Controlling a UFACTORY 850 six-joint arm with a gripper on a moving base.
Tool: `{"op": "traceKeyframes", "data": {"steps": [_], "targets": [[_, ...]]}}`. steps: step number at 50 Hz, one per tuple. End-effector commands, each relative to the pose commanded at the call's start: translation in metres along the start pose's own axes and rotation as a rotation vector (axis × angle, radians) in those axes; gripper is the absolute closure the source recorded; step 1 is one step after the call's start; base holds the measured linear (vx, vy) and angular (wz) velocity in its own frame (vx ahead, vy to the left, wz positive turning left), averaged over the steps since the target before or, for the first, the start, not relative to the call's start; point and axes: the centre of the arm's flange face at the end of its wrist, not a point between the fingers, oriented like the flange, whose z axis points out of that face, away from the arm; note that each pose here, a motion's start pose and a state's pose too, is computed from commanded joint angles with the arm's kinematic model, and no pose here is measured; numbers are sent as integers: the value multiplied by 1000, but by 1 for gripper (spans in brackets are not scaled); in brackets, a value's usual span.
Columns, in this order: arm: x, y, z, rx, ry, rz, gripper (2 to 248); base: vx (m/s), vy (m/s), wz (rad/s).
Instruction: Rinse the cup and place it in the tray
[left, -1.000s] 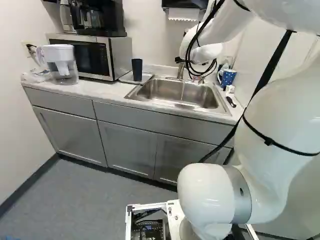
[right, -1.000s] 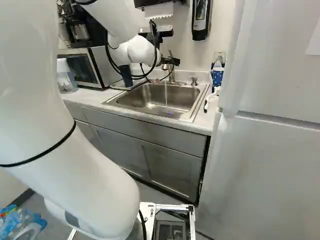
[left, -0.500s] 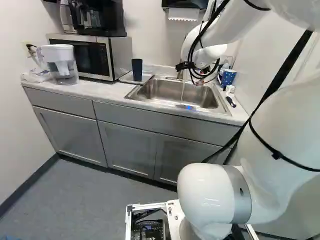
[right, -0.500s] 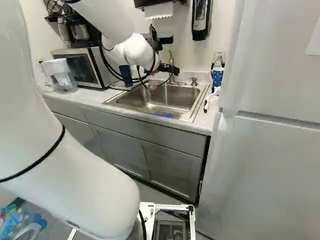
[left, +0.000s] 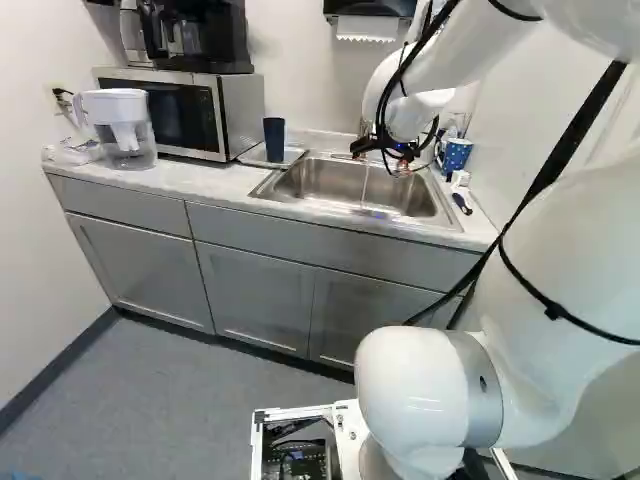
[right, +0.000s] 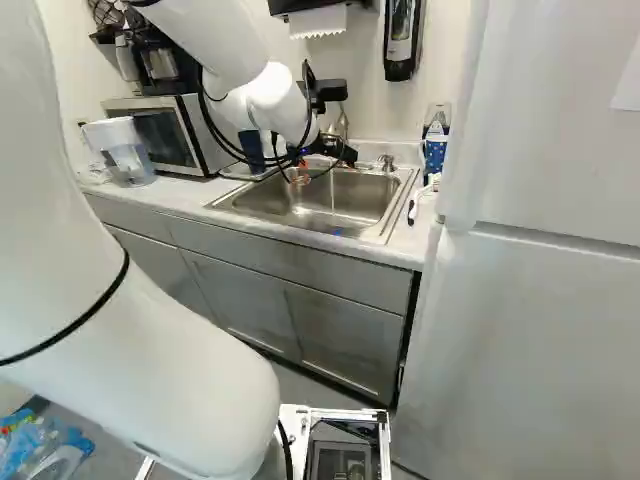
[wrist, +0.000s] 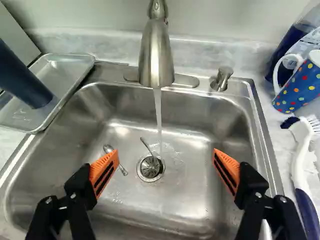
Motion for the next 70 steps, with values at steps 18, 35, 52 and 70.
{"op": "traceKeyframes", "data": {"steps": [18,35,52,70], "targets": [[0,0,0,0,0,0,3,0,0,0],[0,-1,0,2,0,-2,3,0,0,0],[-2,-23,-2,39,0,-32,3,0,0,0],[-4,-50,-5,86,1,-69,3,0,0,0]]}}
